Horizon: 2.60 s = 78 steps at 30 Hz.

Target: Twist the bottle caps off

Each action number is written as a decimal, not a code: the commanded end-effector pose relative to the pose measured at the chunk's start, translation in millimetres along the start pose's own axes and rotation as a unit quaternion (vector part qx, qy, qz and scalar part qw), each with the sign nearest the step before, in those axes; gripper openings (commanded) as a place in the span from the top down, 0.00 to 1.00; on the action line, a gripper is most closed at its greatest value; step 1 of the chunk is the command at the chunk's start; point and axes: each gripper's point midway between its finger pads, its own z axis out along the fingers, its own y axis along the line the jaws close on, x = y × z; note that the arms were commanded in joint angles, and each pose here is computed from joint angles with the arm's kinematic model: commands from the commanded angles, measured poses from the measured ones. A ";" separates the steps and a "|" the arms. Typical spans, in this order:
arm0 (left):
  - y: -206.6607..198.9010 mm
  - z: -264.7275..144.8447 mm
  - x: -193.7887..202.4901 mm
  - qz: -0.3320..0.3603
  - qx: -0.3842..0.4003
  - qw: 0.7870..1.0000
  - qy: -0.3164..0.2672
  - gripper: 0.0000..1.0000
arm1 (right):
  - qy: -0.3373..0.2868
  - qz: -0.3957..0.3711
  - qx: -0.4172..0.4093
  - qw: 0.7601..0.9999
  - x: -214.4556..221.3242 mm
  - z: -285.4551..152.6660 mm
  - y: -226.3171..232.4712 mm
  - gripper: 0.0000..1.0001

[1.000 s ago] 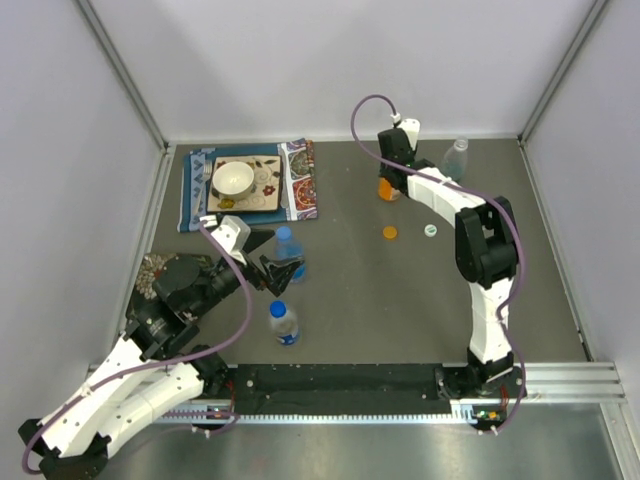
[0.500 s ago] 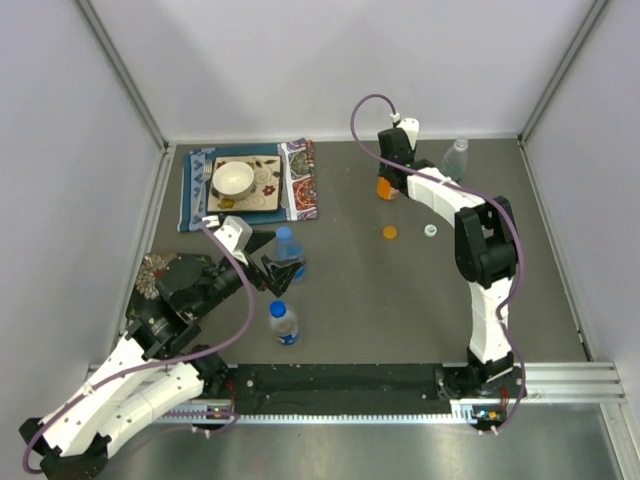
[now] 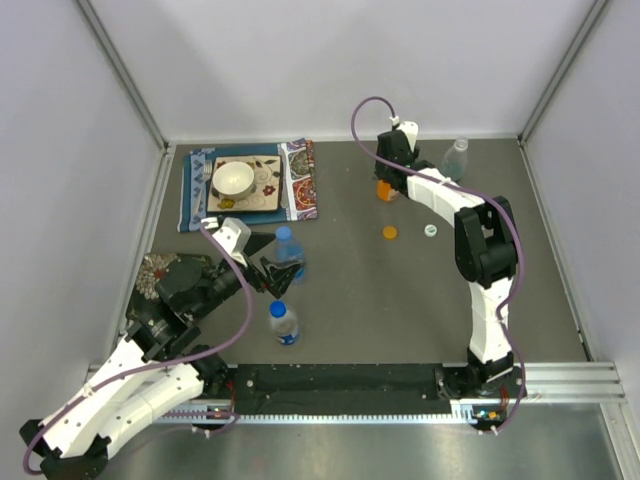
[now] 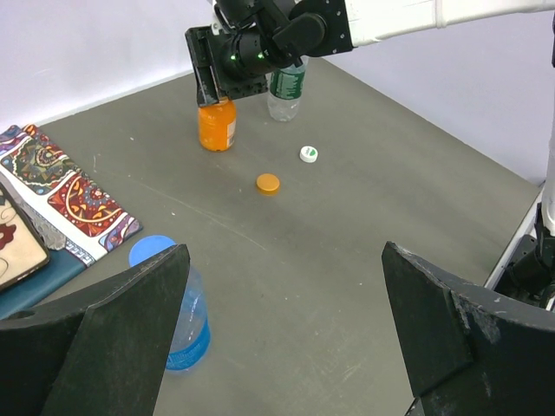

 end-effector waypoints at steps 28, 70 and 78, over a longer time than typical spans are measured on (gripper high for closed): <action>-0.3 -6.0 -21.8 -0.031 -0.011 0.998 -0.046 0.02 | -0.111 0.026 -0.185 0.976 -111.9 -185.3 44.8 0.19; 109.6 -116.4 -28.7 -0.111 -0.365 0.918 -0.110 0.02 | -0.008 -0.206 -0.425 0.881 77.5 -309.3 236.6 0.35; 107.6 -110.6 -27.6 -0.110 -0.357 0.921 -0.109 0.02 | -0.004 -0.207 -0.412 0.887 83.8 -304.0 228.3 0.62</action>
